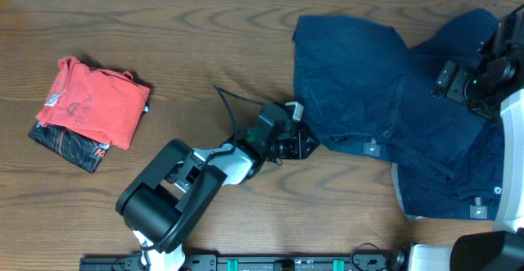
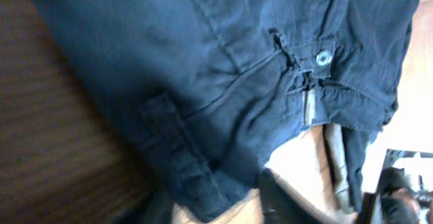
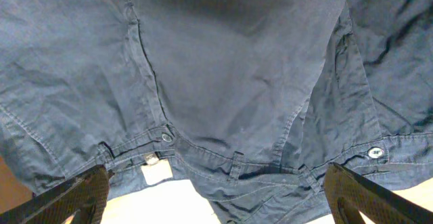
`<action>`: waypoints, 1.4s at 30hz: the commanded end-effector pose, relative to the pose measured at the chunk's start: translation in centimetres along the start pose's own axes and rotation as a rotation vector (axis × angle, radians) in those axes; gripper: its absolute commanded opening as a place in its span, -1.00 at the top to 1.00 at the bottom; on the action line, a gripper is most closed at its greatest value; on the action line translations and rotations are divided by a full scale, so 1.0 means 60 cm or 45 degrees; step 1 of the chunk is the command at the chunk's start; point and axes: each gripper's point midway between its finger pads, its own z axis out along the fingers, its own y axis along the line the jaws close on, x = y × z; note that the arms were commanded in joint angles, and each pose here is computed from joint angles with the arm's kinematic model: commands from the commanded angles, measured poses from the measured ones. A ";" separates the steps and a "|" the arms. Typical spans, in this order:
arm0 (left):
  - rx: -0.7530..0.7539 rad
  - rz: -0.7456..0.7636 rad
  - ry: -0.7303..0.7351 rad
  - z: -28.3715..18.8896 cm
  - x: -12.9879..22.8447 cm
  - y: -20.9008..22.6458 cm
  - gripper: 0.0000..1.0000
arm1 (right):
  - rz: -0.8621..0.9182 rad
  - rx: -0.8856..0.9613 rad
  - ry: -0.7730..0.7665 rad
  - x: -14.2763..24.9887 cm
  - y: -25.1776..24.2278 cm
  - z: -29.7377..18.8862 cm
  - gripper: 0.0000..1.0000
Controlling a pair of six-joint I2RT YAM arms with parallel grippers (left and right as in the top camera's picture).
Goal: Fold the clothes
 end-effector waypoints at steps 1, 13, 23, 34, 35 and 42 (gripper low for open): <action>0.013 -0.014 0.000 0.002 0.001 -0.003 0.88 | 0.013 0.002 -0.032 -0.004 -0.007 -0.014 -0.99; 0.175 -0.061 -0.426 -0.267 -0.213 -0.044 0.88 | -0.014 0.003 -0.033 -0.004 -0.007 -0.014 -0.99; -0.112 -0.341 -0.753 -0.488 -0.255 0.113 -0.23 | -0.015 0.003 -0.032 -0.004 -0.007 -0.013 -0.99; -0.341 -0.726 -0.084 -0.394 -0.018 0.155 -0.96 | -0.068 -0.039 0.000 0.004 0.003 -0.010 -0.92; -0.376 -0.750 -0.041 -0.388 0.001 0.158 -0.96 | -0.080 -0.063 0.006 0.005 0.008 -0.010 -0.88; -0.437 -0.864 0.082 -0.316 0.080 0.164 -0.95 | -0.097 -0.104 0.021 0.007 0.018 -0.007 -0.86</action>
